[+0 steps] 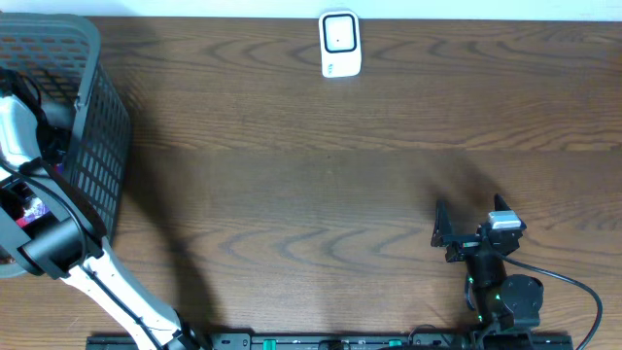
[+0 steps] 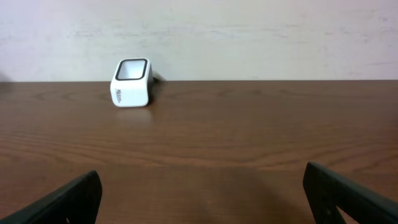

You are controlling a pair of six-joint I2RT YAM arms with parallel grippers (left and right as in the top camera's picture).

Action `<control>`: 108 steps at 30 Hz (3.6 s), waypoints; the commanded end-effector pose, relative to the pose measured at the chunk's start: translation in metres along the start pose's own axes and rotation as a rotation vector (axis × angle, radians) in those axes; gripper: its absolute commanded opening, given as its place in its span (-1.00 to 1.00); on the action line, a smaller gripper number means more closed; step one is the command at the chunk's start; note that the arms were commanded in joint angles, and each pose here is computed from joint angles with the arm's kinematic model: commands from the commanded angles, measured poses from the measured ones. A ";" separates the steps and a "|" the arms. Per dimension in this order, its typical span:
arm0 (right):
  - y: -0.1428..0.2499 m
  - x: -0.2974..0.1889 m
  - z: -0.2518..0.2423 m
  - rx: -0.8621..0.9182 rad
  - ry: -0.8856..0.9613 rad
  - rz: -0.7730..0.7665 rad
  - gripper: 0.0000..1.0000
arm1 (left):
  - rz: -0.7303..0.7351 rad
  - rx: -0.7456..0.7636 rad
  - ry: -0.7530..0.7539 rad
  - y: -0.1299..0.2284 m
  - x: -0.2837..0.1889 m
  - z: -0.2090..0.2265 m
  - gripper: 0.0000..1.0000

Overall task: Scan the item barcode
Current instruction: 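Grasp the pink-purple floral package with the left gripper and lift, then carry the pink package to the scanner and set it on the table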

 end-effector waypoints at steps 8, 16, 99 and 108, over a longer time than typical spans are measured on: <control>0.000 0.000 0.000 0.010 -0.001 -0.001 0.99 | 0.081 0.007 -0.050 0.019 0.010 0.007 -0.24; 0.000 0.000 0.000 0.010 -0.001 -0.001 0.99 | 0.038 0.075 -0.023 0.007 -0.012 0.009 -0.86; 0.000 0.000 0.000 0.010 -0.001 -0.001 0.98 | -0.541 1.311 1.021 0.298 -0.387 -0.212 0.87; 0.000 0.000 0.000 0.010 -0.001 -0.001 0.98 | -1.038 0.614 0.497 0.087 -0.428 -0.060 0.96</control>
Point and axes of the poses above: each gripper's point midway between its finger pads, its own x axis out along the fingers, its own z axis along the line the jaws close on, y = z × x, the point moved 2 cm from there along -x, back along the fingers, and after that the axes turned 12 degrees about x, right-handed, at the moved point
